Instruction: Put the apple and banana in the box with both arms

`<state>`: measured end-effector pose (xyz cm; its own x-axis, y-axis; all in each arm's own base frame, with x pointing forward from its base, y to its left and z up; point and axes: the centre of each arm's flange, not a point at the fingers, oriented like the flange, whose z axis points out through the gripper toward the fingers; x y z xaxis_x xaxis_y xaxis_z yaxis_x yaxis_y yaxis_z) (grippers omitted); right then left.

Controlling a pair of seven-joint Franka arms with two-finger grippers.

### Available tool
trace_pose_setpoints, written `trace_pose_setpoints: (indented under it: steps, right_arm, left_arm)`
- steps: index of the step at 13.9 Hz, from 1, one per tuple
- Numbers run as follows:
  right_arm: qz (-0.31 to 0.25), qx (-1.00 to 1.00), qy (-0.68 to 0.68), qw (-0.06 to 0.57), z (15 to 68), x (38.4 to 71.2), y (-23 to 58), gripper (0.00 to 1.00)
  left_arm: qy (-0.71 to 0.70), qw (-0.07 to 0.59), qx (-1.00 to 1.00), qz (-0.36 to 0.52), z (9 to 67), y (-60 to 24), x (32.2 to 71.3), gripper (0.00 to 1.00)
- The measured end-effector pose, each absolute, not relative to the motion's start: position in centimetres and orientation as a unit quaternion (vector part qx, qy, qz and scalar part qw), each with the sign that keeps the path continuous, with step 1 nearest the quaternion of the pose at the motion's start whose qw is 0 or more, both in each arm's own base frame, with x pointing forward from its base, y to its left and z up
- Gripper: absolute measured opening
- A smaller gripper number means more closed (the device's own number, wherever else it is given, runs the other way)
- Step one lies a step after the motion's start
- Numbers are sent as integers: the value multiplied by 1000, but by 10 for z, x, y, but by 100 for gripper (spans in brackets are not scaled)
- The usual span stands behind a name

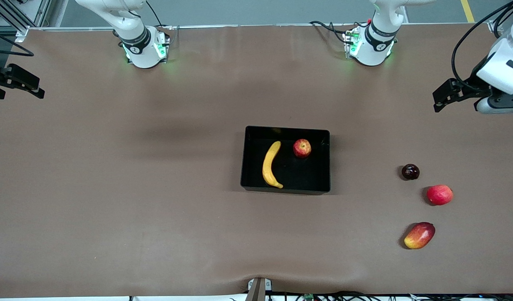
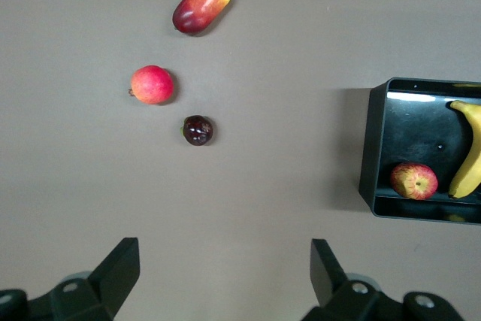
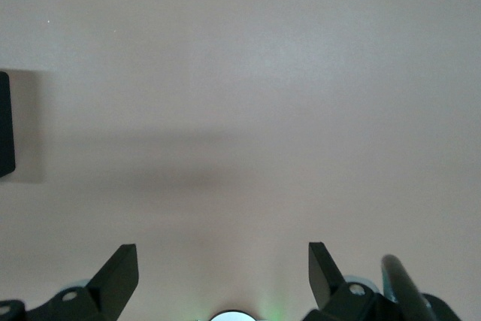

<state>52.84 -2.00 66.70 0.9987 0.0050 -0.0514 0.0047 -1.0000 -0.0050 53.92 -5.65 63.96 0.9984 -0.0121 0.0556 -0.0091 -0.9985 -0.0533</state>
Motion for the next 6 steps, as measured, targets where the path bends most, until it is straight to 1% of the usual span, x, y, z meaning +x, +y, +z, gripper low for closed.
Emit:
trace_pose_setpoints:
  steps: [6]
  right_arm:
    - [26, -1000, -2, 2, 667, 528, -21, 100]
  left_arm:
    - [0, 25, -999, -21, 645, -50, 537, 100]
